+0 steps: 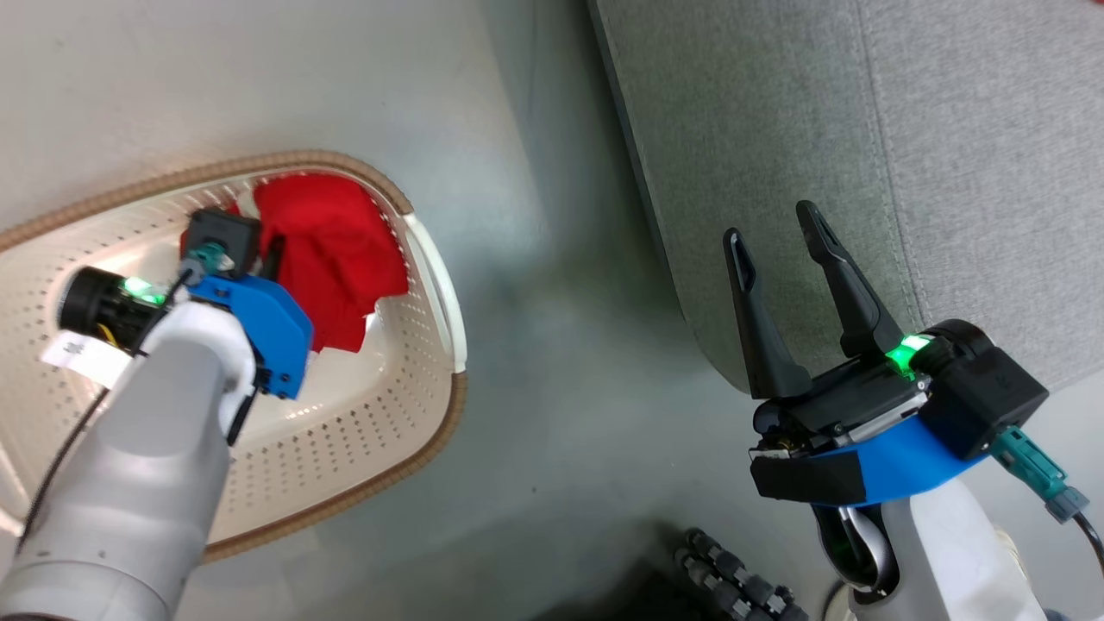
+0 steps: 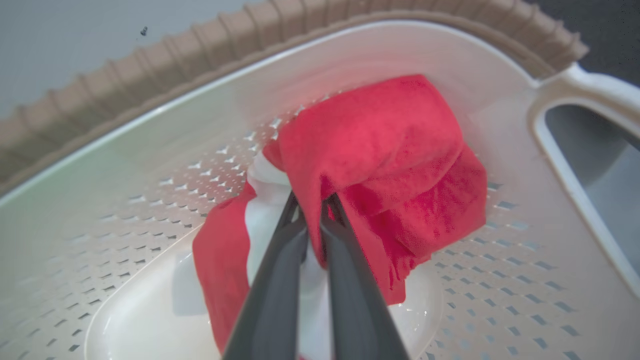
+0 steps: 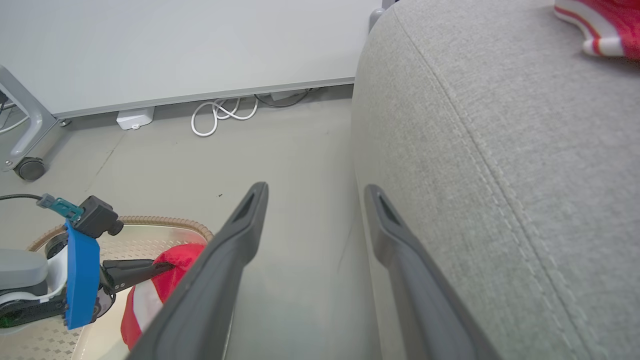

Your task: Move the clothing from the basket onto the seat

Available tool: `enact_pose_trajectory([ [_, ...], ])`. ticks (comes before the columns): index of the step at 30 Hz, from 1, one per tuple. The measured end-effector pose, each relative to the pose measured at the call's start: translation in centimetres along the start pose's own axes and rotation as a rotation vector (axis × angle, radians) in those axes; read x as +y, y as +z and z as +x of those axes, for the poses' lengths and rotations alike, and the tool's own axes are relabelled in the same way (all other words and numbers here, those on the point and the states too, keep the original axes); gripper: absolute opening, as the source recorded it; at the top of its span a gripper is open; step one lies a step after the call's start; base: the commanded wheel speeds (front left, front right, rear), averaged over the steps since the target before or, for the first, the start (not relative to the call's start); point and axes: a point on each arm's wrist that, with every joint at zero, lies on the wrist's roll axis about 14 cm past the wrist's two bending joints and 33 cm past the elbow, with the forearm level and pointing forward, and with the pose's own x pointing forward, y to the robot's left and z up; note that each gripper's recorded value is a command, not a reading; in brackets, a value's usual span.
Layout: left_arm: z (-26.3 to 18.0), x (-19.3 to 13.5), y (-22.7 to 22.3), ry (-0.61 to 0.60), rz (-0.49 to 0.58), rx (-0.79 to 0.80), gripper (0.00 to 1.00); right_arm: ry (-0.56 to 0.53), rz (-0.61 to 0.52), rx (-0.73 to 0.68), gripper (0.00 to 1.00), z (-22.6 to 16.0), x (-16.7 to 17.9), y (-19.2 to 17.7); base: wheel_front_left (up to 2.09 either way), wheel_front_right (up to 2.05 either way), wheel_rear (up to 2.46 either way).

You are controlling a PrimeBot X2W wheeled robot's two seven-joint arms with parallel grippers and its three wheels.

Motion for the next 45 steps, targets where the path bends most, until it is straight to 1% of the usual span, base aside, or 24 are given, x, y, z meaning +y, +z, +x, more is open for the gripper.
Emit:
enact_pose_trajectory([
  [10, -5.2, -2.5, 2.7, 0.01, -0.023, -0.104, 0.0, 0.045, -0.027, -0.108, 1.0, -0.6, 1.4, 4.2, 0.0, 0.0, 0.0],
  [18, -9.9, -4.2, 4.2, 0.039, -0.052, -0.19, 0.0, 0.065, -0.034, -0.165, 1.0, -2.4, 2.3, 6.5, 0.0, 0.0, 0.0],
  [24, -13.6, -4.7, 5.8, 0.078, -0.044, -0.266, 0.0, 0.101, -0.046, -0.206, 1.0, -3.9, 3.7, 8.2, 0.0, 0.0, 0.0],
  [29, -16.7, -5.5, 7.8, 0.099, -0.043, -0.362, 0.0, 0.15, -0.067, -0.23, 1.0, -5.1, 5.5, 9.6, 0.0, 0.0, 0.0],
  [37, -21.3, -7.2, 10.7, 0.117, 0.013, -0.501, 0.0, 0.208, -0.069, -0.28, 1.0, -7.0, 7.6, 11.8, 0.0, 0.0, 0.0],
  [45, -25.4, -9.5, 14.7, 0.108, 0.084, -0.652, 0.0, 0.274, -0.072, -0.3, 1.0, -8.4, 10.0, 12.8, 0.0, 0.0, 0.0],
])
